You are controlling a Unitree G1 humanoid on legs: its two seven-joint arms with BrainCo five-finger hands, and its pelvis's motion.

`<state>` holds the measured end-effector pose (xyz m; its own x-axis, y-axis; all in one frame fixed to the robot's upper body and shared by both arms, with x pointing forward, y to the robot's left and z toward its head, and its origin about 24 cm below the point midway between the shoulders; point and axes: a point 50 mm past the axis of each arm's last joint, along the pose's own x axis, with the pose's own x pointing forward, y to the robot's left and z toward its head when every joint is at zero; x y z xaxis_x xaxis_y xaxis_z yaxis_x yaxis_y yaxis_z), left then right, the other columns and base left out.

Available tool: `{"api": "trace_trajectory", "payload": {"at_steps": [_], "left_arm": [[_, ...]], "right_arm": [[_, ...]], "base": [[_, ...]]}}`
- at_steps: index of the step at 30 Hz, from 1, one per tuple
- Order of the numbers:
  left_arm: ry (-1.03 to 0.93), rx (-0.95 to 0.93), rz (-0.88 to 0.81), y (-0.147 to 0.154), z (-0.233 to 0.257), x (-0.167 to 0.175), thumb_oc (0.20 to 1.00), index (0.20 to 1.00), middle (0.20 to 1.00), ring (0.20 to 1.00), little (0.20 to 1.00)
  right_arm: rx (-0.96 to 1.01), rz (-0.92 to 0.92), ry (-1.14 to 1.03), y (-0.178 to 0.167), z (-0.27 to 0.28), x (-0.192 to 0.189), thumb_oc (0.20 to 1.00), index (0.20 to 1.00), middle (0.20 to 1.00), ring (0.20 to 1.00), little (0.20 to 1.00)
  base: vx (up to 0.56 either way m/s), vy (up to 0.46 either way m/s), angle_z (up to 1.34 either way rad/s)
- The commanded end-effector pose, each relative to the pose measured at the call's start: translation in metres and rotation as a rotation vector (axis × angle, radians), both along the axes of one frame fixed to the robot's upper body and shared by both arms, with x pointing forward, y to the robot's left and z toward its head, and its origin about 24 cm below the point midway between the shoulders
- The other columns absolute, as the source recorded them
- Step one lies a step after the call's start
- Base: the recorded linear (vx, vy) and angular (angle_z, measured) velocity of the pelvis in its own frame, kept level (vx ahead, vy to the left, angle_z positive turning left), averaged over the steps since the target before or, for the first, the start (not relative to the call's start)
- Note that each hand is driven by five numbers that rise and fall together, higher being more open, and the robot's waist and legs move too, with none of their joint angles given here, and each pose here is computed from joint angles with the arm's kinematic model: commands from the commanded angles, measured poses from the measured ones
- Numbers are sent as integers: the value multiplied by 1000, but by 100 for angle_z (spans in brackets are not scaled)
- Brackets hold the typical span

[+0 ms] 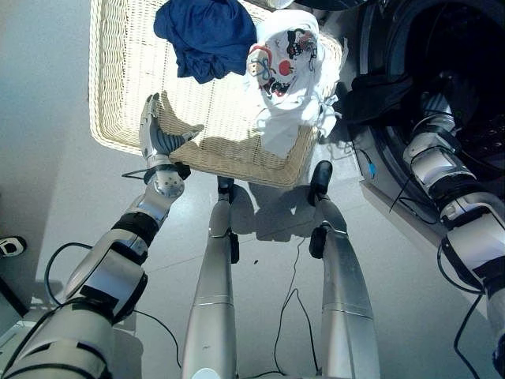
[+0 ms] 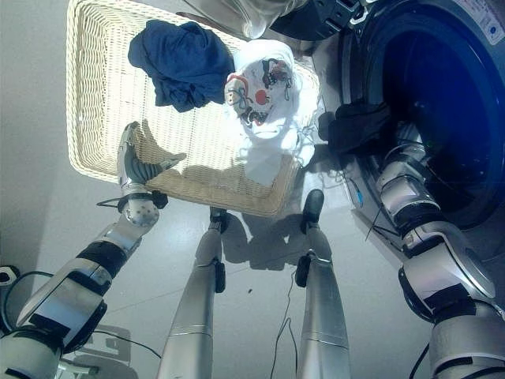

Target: Put the clothes into the washing machine.

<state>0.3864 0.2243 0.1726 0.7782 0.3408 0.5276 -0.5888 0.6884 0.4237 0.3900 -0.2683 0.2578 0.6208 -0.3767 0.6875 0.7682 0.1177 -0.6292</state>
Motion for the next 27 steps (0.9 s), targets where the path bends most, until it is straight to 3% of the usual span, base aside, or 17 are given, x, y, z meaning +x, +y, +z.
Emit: {"api": "trace_trajectory", "payload": {"at_steps": [1, 17, 27], "left_arm": [[-57, -35, 40, 8, 6, -2, 1000, 1000, 1000, 1000, 1000], [-87, -46, -13, -12, 6, 1, 1000, 1000, 1000, 1000, 1000], [-105, -59, -34, -16, 14, 3, 1000, 1000, 1000, 1000, 1000]], "right_arm": [[-222, 7, 2, 3, 17, -2, 1000, 1000, 1000, 1000, 1000], [-300, -26, 283, 1, -34, 8, 1000, 1000, 1000, 1000, 1000], [-476, -263, 440, -17, -31, 6, 1000, 1000, 1000, 1000, 1000]], "base": [[0, 0, 0], [0, 0, 0], [0, 0, 0]]}}
